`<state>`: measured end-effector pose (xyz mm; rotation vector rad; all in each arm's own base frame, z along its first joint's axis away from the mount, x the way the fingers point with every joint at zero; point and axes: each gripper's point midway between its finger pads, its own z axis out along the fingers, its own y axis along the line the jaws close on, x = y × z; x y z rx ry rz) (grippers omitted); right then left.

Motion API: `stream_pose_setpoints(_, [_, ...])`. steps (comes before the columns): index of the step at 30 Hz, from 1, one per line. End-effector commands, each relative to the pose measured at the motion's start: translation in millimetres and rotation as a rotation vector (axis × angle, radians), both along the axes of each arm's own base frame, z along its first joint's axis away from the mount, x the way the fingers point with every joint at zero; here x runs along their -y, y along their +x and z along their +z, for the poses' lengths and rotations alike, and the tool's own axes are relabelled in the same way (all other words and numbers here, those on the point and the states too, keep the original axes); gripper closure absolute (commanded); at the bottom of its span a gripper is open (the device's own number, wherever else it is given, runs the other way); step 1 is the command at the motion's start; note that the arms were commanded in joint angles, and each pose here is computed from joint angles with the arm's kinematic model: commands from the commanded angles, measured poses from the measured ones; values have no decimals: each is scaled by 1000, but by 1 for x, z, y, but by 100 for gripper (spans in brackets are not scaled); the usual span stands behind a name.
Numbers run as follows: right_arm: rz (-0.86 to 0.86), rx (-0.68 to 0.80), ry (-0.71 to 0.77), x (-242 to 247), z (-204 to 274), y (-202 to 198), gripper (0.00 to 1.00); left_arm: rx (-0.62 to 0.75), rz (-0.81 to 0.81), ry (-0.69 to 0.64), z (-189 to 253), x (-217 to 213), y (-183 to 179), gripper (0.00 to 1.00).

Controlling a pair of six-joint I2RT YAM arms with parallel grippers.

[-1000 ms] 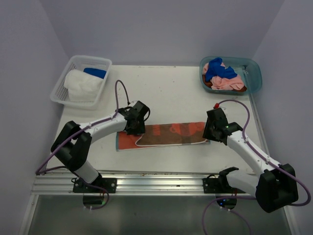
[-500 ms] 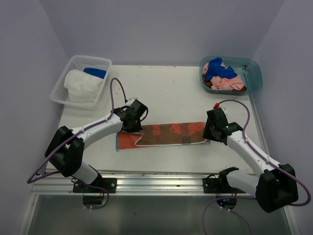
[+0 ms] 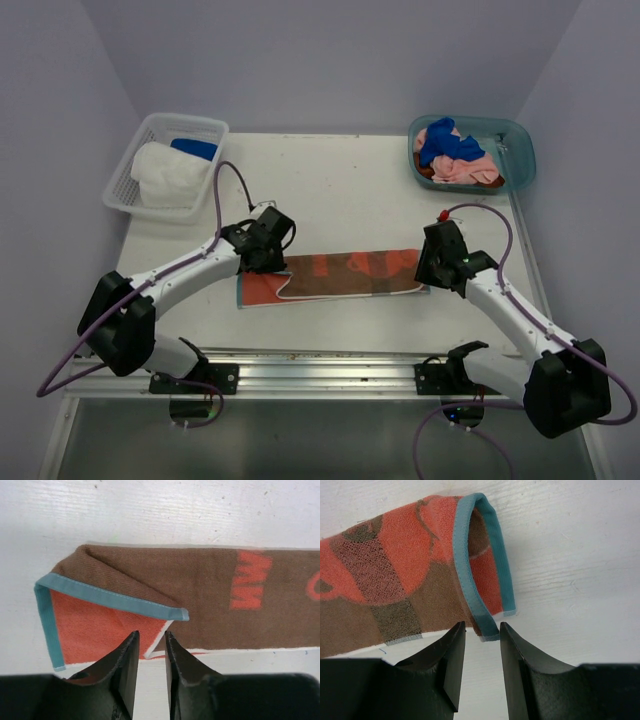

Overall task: Roll the towels
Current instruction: Fold the towel

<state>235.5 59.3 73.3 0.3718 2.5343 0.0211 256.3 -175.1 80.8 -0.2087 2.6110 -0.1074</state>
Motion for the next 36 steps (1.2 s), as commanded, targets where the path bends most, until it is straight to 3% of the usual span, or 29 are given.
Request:
stream_pose_setpoints(1, [12,39,15,-2,9,4,62,25,-19,-86,5,17,4,67])
stream_pose_setpoints(6, [10,44,16,-1,13,3,62,-10,11,-73,-4,19,3,38])
stream_pose_setpoints(9, [11,45,16,-1,14,1,62,-5,59,-69,-6,15,3,14])
stream_pose_setpoints(11, [9,47,16,0,15,1,62,-9,58,-70,-9,16,2,12])
stream_pose_setpoints(14, [10,48,20,-1,15,1,63,-34,62,-80,-16,20,1,14])
stream_pose_setpoints(21, [10,52,19,0,18,0,63,-45,72,-98,-23,27,4,29])
stream_pose_setpoints(29, [8,55,24,0,18,-2,63,-64,71,-84,-33,30,7,35])
stream_pose_setpoints(36, [10,55,22,0,19,-2,63,-58,68,-83,-33,31,8,54])
